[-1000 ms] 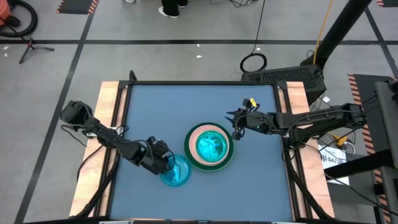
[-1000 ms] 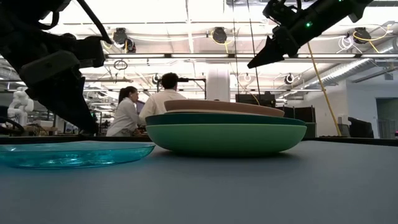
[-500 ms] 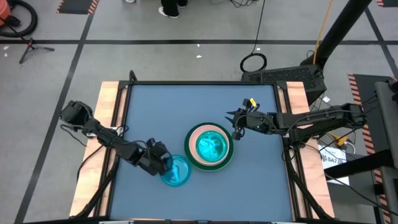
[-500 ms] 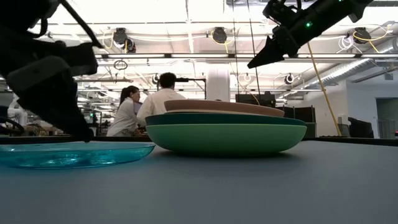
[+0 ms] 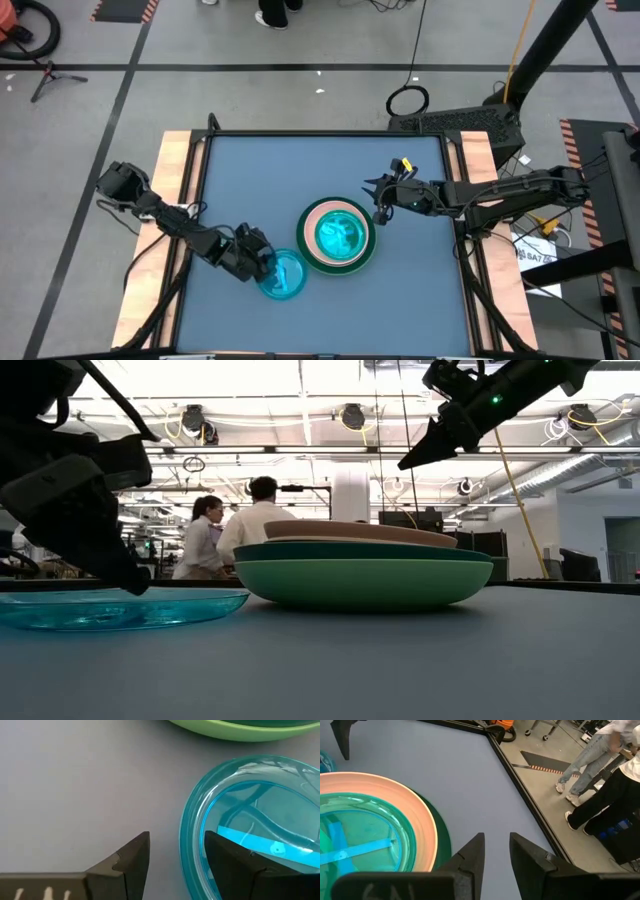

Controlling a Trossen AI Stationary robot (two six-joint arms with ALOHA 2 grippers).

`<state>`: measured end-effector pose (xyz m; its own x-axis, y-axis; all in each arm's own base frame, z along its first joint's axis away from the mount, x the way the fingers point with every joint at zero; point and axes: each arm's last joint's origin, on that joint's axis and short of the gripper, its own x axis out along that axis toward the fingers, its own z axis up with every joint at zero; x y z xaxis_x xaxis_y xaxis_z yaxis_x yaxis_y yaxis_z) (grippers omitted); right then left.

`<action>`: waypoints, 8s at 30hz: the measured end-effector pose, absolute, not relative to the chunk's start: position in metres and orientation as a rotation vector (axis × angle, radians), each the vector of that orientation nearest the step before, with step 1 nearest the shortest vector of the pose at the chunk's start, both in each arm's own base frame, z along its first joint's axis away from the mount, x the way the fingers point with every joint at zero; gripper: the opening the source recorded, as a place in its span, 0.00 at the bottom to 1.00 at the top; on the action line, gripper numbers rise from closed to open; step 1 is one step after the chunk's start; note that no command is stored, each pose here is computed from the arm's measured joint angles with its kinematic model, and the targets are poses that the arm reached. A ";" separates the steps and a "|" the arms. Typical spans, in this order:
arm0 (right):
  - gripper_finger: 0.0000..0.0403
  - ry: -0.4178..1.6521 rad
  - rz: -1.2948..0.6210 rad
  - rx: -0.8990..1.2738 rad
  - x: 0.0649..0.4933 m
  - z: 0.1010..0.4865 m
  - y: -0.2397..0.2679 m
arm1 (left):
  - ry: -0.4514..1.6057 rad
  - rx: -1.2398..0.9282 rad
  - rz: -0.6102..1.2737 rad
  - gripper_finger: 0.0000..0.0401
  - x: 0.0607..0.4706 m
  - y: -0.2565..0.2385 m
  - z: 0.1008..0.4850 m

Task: Stack plastic plates
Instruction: Stack the blue plate on top of the blue plate, then return to home position

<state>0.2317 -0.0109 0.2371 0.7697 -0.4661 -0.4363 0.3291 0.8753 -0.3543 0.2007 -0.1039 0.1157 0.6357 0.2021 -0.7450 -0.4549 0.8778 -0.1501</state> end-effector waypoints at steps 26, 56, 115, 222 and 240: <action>0.21 0.540 -0.437 -0.266 0.232 0.237 -0.011 | 0.828 -0.355 0.359 0.17 0.201 -0.104 0.115; 0.21 0.540 -0.437 -0.265 0.232 0.237 -0.011 | 0.760 -0.352 0.318 0.01 0.187 -0.095 0.151; 0.21 0.561 -0.431 -0.284 0.231 0.236 -0.011 | 0.498 -0.299 0.468 0.01 0.302 -0.016 0.251; 0.21 0.381 -0.418 -0.257 0.234 0.253 -0.059 | 0.356 0.056 0.463 0.32 0.190 0.027 0.346; 0.21 0.202 -0.151 -0.348 0.225 0.274 -0.064 | 0.376 -0.026 0.430 0.32 0.150 0.016 0.351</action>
